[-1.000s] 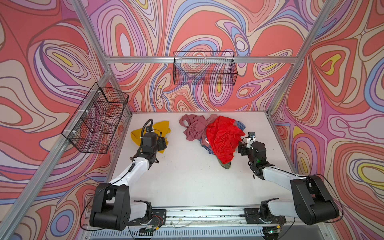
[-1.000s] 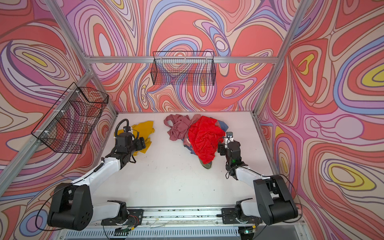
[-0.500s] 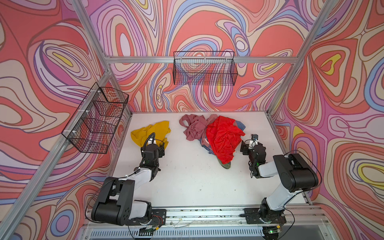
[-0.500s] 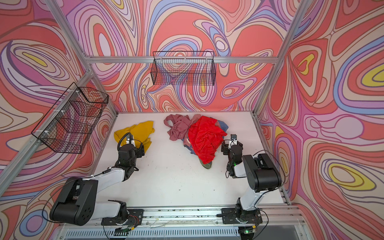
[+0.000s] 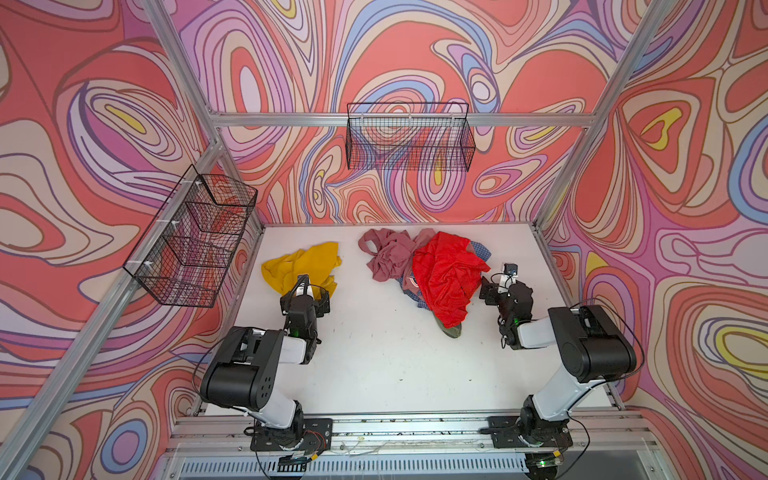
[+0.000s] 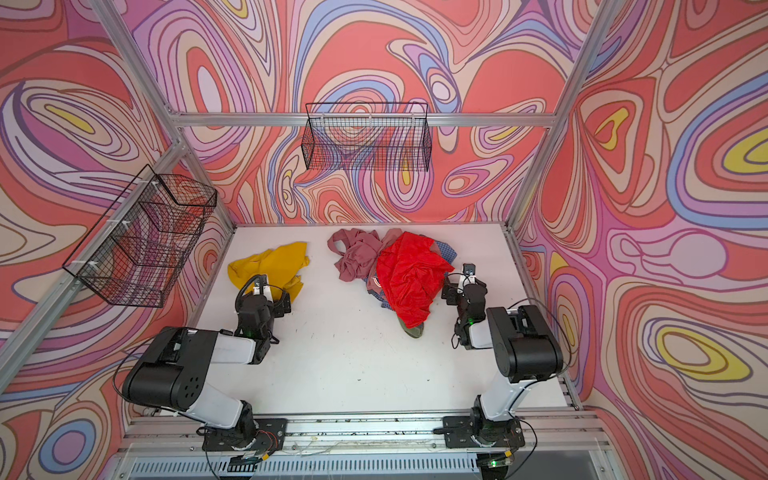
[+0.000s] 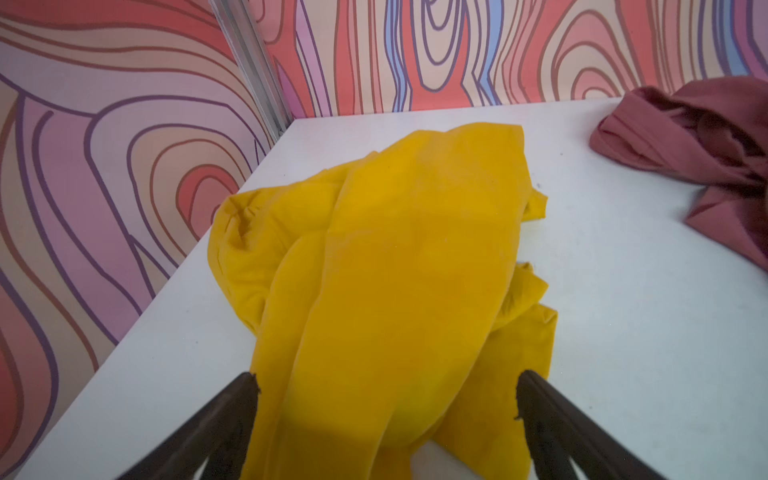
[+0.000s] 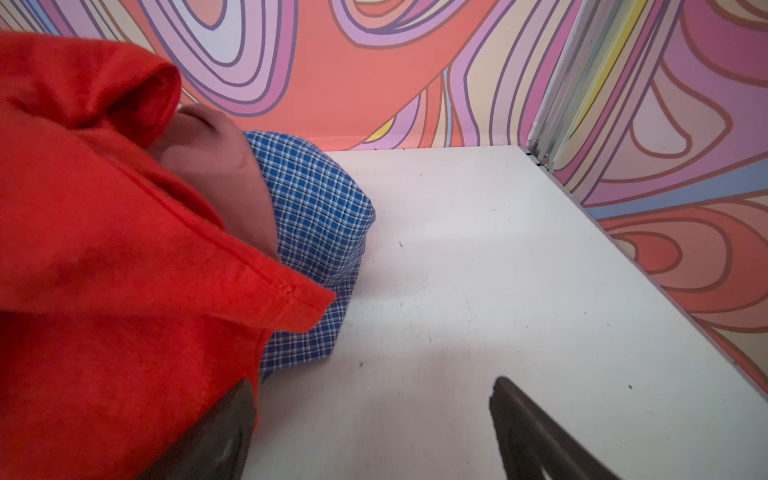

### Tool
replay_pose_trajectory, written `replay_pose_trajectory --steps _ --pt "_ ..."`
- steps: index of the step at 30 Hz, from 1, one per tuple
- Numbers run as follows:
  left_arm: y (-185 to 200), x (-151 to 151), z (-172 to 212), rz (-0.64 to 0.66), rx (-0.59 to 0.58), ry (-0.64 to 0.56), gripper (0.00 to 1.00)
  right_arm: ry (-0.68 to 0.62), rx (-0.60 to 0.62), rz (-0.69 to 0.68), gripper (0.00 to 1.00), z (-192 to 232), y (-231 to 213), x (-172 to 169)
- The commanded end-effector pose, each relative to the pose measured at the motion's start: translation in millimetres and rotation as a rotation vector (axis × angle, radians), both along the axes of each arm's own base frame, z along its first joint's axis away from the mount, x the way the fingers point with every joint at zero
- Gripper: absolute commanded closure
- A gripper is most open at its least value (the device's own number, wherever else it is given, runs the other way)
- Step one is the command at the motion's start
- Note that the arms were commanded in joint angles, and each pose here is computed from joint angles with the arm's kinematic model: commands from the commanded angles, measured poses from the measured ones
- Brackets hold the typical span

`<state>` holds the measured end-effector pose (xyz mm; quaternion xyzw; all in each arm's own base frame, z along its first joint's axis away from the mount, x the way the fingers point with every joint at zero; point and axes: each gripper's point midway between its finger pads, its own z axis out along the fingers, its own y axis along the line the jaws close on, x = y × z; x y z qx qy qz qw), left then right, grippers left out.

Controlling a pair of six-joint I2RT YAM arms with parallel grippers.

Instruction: Pick out a specific cloth from the pile

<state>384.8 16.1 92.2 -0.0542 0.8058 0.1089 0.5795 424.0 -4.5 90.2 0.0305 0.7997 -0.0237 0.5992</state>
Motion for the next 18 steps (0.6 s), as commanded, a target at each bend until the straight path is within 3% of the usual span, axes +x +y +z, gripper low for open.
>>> replay_pose_trajectory --steps 1,18 --pt "2.1 -0.6 2.3 0.004 -0.007 0.004 0.00 0.003 0.011 0.004 0.09 -0.9 0.1 2.6" --pt "1.4 1.1 3.1 -0.003 0.001 -0.013 0.00 0.001 0.010 0.003 0.09 -0.4 -0.1 2.7"
